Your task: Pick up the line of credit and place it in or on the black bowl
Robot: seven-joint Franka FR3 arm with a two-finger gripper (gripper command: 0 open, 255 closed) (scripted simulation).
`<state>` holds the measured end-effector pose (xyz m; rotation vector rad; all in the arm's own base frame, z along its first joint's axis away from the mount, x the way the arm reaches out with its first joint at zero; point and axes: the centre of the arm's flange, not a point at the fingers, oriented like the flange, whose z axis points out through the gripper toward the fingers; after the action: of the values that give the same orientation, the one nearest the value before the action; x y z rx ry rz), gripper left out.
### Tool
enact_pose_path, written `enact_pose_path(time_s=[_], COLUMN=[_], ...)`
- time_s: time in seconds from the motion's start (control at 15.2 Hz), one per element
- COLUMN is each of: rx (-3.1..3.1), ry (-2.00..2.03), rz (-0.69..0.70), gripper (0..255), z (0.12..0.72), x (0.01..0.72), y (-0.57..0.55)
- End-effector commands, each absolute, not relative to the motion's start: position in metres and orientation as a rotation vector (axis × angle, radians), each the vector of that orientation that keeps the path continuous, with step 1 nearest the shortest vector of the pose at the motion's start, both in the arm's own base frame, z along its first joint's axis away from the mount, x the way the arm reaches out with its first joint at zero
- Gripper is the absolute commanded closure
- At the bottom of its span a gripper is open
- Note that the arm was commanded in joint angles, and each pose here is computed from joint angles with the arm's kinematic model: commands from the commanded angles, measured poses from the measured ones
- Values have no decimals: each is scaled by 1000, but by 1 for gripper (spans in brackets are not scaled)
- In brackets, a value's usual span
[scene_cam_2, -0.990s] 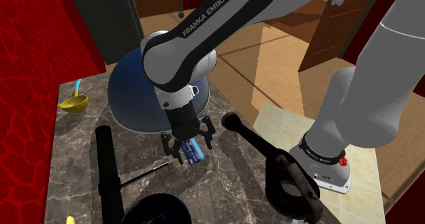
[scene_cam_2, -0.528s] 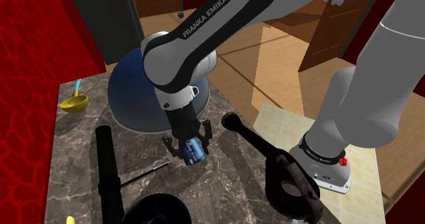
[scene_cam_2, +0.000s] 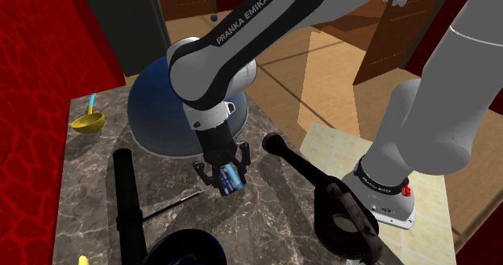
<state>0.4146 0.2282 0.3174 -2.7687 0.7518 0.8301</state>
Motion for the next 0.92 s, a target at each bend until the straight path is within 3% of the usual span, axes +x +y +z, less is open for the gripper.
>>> enact_pose_path(time_s=[0.0, 0.86], rx=[-2769, -2769], ry=[752, 752], rz=[830, 830], gripper=[255, 255], z=[317, 386], x=[414, 414], y=[228, 228])
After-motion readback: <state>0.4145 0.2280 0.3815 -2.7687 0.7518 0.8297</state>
